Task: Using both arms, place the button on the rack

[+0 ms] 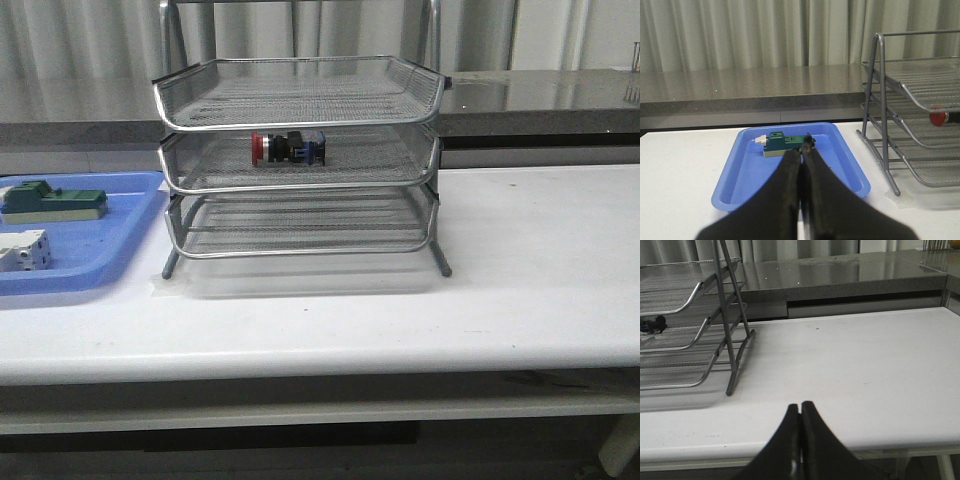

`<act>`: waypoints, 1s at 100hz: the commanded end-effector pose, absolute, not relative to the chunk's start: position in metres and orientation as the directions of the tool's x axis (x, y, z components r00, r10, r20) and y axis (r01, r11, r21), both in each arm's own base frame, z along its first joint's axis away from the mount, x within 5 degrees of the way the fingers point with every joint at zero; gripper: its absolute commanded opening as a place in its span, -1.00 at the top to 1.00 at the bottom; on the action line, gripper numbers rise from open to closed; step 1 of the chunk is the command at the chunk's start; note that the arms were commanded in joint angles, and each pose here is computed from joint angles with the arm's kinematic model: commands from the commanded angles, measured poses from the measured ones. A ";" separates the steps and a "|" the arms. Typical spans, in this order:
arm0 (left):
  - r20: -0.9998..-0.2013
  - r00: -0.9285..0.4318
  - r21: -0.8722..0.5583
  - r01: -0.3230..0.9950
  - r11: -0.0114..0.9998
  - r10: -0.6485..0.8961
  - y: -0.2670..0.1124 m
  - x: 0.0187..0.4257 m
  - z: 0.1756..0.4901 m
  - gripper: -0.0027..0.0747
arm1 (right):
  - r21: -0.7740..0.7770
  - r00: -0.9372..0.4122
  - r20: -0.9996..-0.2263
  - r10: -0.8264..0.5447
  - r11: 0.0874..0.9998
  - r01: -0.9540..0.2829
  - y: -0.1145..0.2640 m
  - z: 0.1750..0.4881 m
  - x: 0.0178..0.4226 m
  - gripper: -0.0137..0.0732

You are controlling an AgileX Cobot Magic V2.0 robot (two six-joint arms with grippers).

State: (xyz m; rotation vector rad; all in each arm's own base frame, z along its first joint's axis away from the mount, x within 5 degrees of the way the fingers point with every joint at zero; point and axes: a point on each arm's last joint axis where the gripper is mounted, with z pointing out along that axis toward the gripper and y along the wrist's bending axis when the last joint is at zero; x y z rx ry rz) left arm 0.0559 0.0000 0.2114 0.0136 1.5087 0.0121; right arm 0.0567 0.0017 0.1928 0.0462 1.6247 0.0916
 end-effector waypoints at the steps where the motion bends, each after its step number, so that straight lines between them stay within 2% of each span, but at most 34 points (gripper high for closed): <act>1: -0.993 0.114 0.008 0.004 1.000 0.008 0.000 0.056 0.201 0.99 | 0.081 0.068 -0.994 0.083 0.996 -0.032 0.001 0.208 0.054 0.82; 100: -0.993 0.120 0.012 0.004 1.000 0.012 0.000 0.056 0.202 0.99 | 0.081 0.068 -0.994 0.083 0.996 -0.032 0.001 0.208 0.054 0.82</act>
